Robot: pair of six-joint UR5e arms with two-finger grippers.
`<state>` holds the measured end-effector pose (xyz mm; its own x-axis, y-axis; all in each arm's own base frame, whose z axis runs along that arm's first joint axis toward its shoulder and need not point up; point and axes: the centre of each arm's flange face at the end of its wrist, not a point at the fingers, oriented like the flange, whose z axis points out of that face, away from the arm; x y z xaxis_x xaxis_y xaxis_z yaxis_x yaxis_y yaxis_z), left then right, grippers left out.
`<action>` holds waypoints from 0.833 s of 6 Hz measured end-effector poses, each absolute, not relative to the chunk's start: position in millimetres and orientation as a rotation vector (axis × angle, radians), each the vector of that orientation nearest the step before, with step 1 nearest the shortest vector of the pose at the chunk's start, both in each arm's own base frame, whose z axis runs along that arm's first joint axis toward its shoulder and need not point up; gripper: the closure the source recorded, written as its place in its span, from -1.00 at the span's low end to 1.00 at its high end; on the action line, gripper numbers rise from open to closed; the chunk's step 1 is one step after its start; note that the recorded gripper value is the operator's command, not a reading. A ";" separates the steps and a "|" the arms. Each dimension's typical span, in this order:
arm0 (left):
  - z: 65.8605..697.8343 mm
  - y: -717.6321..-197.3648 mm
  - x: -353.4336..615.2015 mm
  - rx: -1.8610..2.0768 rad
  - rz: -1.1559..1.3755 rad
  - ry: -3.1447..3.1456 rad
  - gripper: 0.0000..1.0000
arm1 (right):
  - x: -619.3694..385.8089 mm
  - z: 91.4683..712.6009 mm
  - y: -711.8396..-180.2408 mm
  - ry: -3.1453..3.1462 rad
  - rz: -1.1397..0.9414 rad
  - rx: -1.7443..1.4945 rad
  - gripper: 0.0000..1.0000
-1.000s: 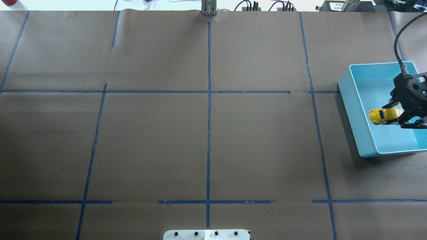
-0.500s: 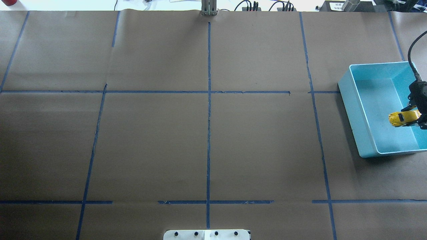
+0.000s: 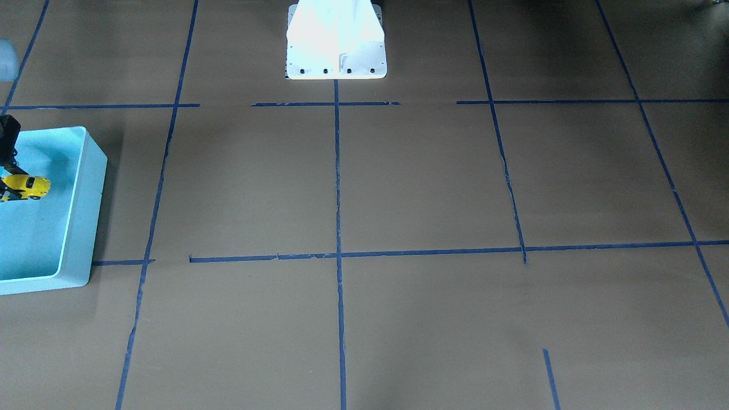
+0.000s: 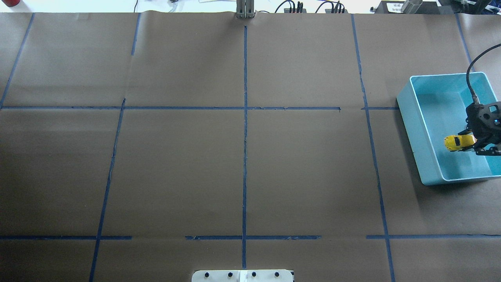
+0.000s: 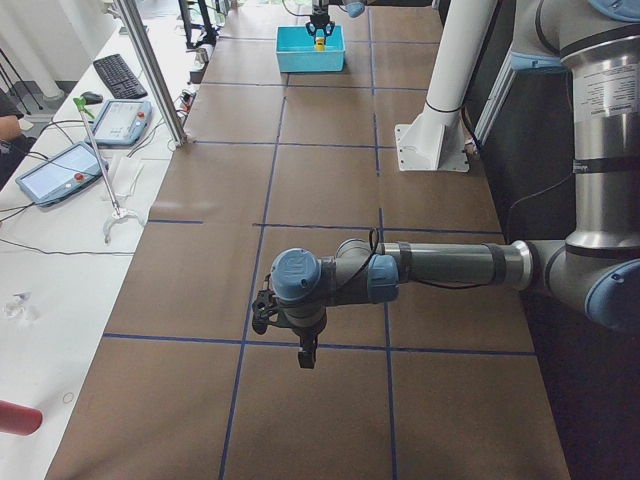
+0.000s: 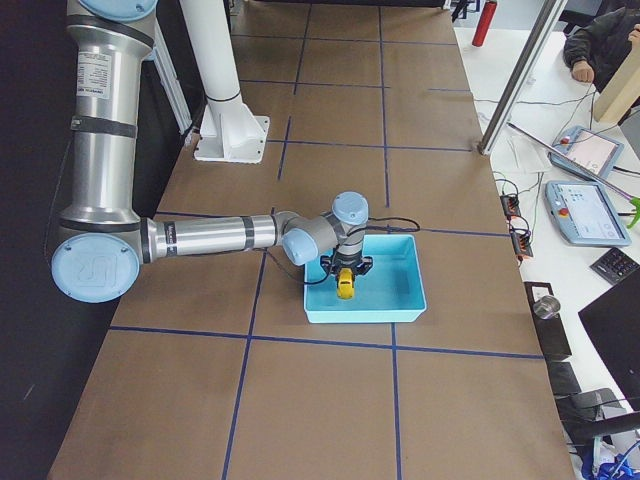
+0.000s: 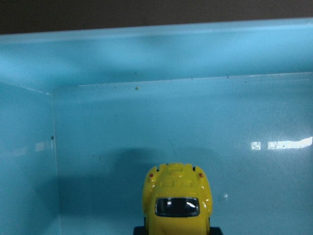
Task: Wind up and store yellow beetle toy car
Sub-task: 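Lower the car into the bin and open the right gripper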
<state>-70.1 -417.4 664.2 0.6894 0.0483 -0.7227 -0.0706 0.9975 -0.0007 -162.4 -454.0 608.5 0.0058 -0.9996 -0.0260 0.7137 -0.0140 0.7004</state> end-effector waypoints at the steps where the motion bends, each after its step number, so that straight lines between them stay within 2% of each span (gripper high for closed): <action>1: 664.0 -417.5 -70.1 -0.029 0.067 0.807 -1.00 | -175.7 613.0 -461.2 -0.595 -1.488 0.629 0.95; 2: 663.9 -417.5 -70.1 -0.028 0.067 0.807 -1.00 | -184.3 610.6 -470.3 -0.598 -1.487 0.635 -0.22; 3: 663.8 -417.5 -70.1 -0.028 0.067 0.807 -1.00 | -188.4 606.1 -475.8 -0.598 -1.486 0.643 -0.99; 5: 663.2 -417.6 -70.1 -0.027 0.068 0.807 -1.00 | -189.7 602.9 -477.6 -0.606 -1.486 0.650 -1.00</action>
